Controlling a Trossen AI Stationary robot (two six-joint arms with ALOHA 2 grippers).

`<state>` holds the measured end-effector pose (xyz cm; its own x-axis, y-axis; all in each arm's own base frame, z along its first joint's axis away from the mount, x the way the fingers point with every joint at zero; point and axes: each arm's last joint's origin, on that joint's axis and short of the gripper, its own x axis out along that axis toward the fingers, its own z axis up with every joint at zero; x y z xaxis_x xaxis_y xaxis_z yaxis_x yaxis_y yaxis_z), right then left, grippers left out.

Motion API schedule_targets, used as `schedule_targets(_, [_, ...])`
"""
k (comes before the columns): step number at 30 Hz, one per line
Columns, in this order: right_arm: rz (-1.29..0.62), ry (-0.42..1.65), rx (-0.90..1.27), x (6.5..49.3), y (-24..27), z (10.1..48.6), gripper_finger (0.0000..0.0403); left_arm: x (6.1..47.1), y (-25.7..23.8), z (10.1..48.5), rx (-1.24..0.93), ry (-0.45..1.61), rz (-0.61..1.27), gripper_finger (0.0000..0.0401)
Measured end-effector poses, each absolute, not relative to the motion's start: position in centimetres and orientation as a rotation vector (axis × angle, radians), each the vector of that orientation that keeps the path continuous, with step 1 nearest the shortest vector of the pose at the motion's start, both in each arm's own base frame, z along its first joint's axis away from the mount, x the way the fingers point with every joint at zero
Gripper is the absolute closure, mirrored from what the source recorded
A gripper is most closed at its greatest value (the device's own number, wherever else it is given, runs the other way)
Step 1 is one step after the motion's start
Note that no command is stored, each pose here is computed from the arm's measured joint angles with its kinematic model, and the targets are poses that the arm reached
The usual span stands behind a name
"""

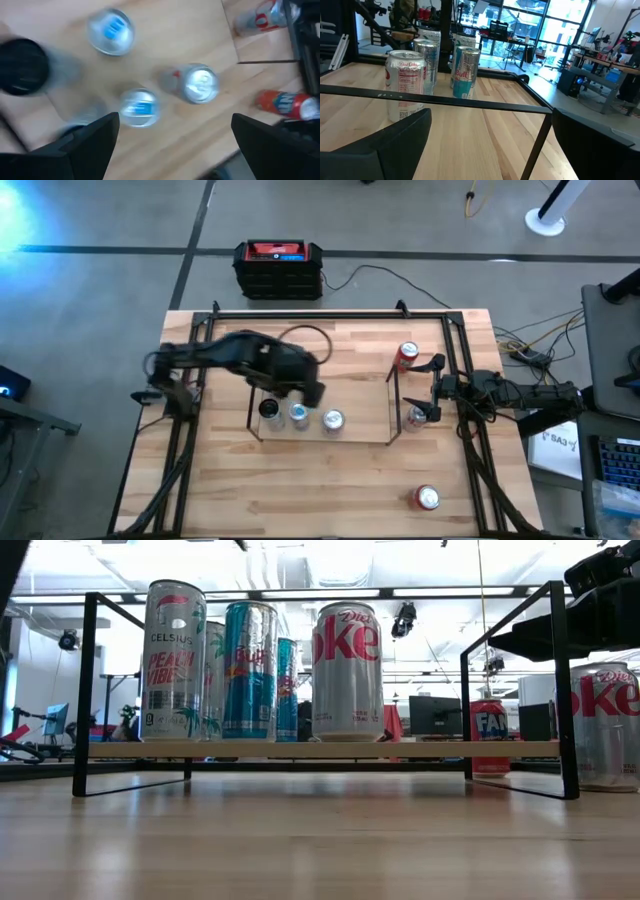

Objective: Place canned beverage on shelf
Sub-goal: Put the red-silver soda can on the shelf aligned with the red-silver soda can

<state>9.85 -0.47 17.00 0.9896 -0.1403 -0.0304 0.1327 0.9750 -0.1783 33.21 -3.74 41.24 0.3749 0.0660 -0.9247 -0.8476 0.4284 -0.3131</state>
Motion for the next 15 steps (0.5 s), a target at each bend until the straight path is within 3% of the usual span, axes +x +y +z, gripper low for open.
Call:
schedule_targets(10, [-0.137,0.043,-0.177,9.8,-0.5,17.0,0.0005,20.5,-1.6,40.0,-0.785,1.008,0.788,0.0033])
schedule_targets(13, [-0.138,0.043,-0.177,9.8,-0.5,17.0,0.0005,17.3,-1.2,39.6,-0.768,0.919,0.763,0.0033])
schedule_targets(15, [-0.137,0.043,-0.177,9.8,-0.5,17.0,0.0005,15.6,-0.7,39.4,-0.631,0.836,0.744,0.0033])
